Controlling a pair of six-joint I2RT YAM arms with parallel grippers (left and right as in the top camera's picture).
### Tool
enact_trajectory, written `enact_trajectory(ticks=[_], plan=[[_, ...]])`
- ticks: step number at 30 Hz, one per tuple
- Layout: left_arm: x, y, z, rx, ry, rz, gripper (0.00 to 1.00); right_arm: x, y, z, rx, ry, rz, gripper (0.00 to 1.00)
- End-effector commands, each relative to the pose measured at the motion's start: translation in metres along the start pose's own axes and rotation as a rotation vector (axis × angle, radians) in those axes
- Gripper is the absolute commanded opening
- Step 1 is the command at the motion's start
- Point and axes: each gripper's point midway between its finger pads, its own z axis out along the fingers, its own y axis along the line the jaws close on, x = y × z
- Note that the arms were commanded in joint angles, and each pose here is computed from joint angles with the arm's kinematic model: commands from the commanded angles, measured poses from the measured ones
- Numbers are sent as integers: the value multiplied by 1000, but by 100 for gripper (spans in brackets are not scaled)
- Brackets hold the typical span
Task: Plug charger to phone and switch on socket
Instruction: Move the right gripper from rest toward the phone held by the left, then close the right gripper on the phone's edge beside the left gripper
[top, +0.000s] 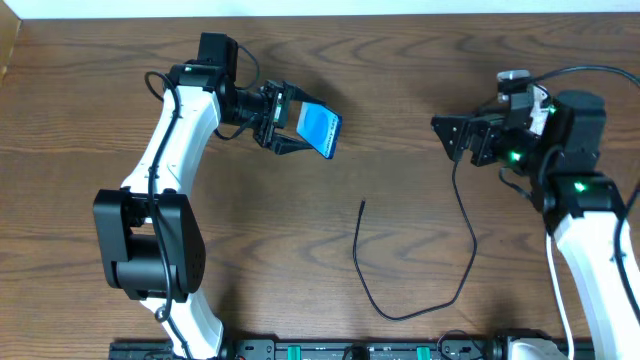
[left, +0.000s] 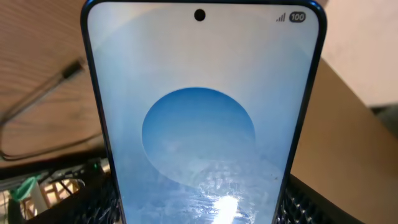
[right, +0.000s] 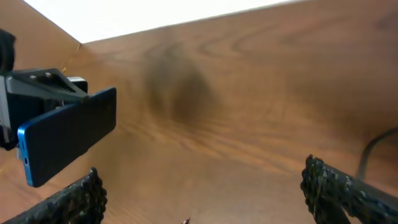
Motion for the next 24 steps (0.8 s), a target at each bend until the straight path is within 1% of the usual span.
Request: enact_trajectory(ticks=[1, 5, 7, 15, 24], plan=[[4, -11, -10, 5, -63, 27, 7, -2, 6, 7, -45, 18, 92, 99], [-3, -7, -6, -29, -116, 16, 7, 4, 0, 15, -36, 49, 307, 99], [-4, -4, -2, -50, -141, -1, 7, 6, -1, 17, -36, 57, 363, 99], [2, 4, 20, -122, -192, -32, 7, 18, 18, 27, -75, 110, 345, 99], [12, 8, 40, -167, -219, -42, 7, 37, 52, 40, -133, 177, 240, 99]])
